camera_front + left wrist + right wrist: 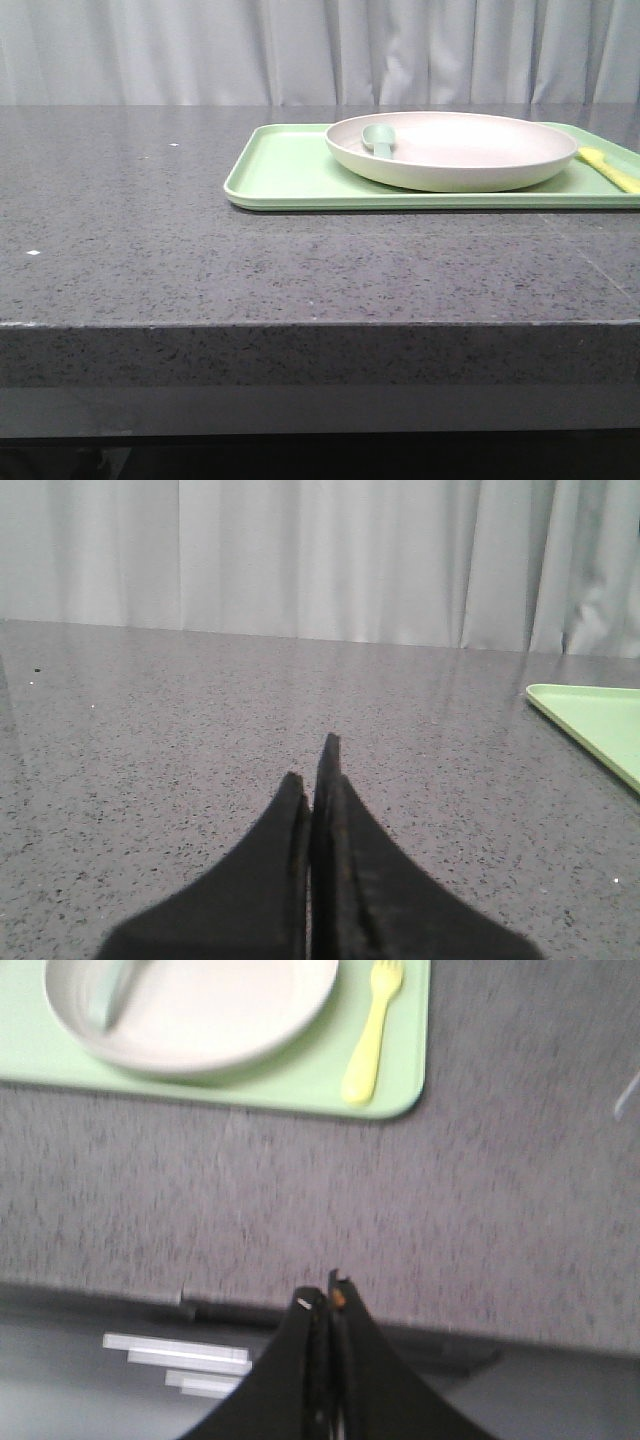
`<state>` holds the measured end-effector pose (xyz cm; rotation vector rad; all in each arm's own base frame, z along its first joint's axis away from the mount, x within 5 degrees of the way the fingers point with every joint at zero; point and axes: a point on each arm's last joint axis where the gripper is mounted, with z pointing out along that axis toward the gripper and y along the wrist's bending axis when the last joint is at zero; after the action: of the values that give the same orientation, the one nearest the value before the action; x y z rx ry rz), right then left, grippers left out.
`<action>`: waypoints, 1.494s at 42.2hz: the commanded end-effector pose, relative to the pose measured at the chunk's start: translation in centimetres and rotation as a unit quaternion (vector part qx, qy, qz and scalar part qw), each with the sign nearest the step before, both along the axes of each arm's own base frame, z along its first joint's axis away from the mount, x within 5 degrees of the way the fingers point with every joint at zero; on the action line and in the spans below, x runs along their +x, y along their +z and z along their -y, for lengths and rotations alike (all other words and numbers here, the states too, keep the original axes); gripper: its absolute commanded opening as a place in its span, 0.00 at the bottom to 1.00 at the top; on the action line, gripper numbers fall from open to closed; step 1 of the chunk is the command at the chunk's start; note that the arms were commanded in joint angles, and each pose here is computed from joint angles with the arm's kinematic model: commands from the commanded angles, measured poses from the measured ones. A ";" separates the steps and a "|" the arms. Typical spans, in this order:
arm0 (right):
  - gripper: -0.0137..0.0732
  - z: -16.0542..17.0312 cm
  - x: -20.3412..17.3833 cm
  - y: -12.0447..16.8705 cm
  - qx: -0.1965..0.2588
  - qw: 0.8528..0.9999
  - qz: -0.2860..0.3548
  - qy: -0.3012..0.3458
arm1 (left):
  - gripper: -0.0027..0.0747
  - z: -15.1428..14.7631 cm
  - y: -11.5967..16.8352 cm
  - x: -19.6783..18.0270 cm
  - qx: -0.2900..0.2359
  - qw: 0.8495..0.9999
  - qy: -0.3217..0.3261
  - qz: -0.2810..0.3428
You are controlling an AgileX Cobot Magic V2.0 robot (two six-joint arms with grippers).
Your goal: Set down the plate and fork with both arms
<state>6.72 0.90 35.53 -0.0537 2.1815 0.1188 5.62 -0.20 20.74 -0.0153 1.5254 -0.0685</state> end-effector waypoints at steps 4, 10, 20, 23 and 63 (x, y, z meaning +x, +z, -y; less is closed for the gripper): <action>0.08 0.4 -0.8 -1.1 -0.004 0.983 0.182 -0.012 | 0.01 -0.1 0.8 -0.2 -0.008 0.999 0.003 0.049; 0.08 0.5 -1.5 -4.4 0.003 0.962 0.271 -0.017 | 0.01 -0.1 0.8 -0.2 -0.008 0.999 0.003 0.049; 0.08 0.9 -1.8 -10.2 -0.002 0.935 0.352 -0.052 | 0.01 -0.1 0.8 -0.2 -0.008 0.999 0.003 0.049; 0.08 0.9 -1.7 -11.6 -0.003 0.930 0.363 -0.058 | 0.01 -0.1 0.8 -0.2 -0.008 0.999 0.003 0.049; 0.08 0.9 -1.3 -14.2 0.001 0.924 0.379 -0.052 | 0.01 -0.1 0.8 -0.2 -0.008 0.999 0.003 0.049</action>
<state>5.65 0.05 20.36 0.0262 1.5120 0.0408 5.62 -0.20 20.74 -0.0148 1.5254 -0.0679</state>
